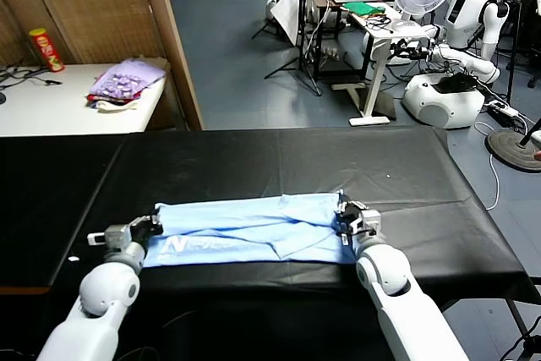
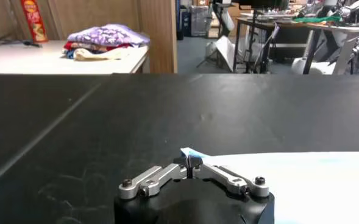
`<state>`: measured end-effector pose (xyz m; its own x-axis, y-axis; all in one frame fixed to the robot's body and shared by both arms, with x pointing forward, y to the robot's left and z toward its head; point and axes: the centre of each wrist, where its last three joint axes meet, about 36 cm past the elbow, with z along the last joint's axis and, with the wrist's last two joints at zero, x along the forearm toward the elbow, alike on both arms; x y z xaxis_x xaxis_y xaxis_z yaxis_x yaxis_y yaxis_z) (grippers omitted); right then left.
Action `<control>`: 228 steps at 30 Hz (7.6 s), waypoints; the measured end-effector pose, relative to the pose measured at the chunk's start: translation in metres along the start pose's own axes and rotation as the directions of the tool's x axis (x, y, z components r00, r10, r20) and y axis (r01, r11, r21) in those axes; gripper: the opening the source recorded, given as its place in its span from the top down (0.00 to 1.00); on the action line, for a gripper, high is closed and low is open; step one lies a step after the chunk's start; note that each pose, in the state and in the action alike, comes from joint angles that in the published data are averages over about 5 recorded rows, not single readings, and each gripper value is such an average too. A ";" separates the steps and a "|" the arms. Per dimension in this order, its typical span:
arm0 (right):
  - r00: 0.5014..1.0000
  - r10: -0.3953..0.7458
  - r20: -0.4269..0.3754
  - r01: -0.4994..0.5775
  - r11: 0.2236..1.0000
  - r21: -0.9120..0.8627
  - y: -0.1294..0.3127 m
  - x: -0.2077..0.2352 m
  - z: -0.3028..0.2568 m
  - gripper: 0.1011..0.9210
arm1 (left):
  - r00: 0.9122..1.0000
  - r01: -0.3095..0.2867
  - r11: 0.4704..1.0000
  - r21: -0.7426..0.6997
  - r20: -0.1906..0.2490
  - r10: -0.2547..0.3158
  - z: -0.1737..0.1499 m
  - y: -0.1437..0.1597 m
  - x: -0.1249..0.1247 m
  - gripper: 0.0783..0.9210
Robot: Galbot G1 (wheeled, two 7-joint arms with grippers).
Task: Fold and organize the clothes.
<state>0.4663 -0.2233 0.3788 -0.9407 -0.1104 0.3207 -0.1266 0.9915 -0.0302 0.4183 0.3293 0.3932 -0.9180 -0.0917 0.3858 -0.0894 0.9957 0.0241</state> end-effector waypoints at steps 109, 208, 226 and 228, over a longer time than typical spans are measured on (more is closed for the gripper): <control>0.990 -0.119 0.073 0.116 0.992 0.043 0.010 0.068 -0.012 0.15 | 0.913 -0.408 0.872 0.272 0.140 0.383 -0.018 -0.149 0.072 0.18; 0.923 -0.367 -0.111 0.335 0.913 -0.231 0.105 0.015 -0.014 0.40 | 0.840 -0.396 0.913 -0.101 0.362 0.405 -0.006 -0.118 0.101 0.15; 0.935 -0.349 0.056 0.344 0.936 0.079 0.088 -0.026 -0.012 0.85 | 0.901 -0.266 0.961 -0.073 0.336 0.275 0.023 -0.081 0.109 0.15; 0.936 -0.339 0.097 0.326 0.936 0.130 0.078 -0.019 -0.011 0.71 | 0.912 -0.256 0.964 -0.066 0.314 0.264 0.027 -0.075 0.109 0.15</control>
<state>0.4780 -0.1428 0.3806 -0.8678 -0.4463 0.2184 -0.4661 0.8835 -0.0464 0.3143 0.2445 0.4086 -0.9822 0.1750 0.0685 0.1744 0.9846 -0.0143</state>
